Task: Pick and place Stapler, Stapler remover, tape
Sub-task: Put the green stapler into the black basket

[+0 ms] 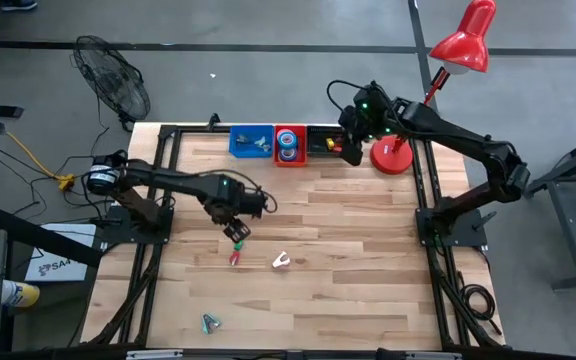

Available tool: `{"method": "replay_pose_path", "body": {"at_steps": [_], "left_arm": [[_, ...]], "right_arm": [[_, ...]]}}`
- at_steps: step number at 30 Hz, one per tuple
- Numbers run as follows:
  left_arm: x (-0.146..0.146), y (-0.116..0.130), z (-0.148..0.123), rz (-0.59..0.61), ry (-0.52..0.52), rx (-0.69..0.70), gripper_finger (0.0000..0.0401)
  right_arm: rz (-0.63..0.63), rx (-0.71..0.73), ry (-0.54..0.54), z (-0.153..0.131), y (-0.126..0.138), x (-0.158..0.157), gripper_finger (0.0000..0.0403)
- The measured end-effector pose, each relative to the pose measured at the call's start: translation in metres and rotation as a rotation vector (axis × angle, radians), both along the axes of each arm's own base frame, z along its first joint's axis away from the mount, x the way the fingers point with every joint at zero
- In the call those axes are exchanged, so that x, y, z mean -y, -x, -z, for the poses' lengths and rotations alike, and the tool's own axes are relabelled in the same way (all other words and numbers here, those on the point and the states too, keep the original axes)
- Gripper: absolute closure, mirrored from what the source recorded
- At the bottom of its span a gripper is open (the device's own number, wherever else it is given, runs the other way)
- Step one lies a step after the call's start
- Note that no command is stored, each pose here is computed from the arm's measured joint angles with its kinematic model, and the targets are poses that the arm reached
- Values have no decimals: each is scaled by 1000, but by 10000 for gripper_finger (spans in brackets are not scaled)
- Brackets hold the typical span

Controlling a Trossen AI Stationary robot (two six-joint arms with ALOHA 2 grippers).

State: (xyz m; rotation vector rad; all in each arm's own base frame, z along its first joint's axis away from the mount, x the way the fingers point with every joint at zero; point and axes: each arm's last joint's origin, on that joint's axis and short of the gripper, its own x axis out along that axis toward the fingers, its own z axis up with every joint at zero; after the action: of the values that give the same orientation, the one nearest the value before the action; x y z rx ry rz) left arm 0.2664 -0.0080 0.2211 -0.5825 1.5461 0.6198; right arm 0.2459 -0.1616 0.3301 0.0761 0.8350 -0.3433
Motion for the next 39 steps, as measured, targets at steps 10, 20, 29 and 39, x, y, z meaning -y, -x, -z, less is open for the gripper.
{"method": "replay_pose_path", "body": {"at_steps": [10,20,29,39], "left_arm": [[23,0,31,-10,11,102,161],[22,7,53,-94,105,101,161],[22,1,52,-144,157,154,161],[24,-16,46,-224,173,290,162]], "right_arm": [[26,-134,-50,-4,18,-25,213],[-11,-172,-97,-1,12,-44,213],[-36,-172,-87,-1,10,-48,213],[-63,-179,-69,-1,10,-48,213]]}}
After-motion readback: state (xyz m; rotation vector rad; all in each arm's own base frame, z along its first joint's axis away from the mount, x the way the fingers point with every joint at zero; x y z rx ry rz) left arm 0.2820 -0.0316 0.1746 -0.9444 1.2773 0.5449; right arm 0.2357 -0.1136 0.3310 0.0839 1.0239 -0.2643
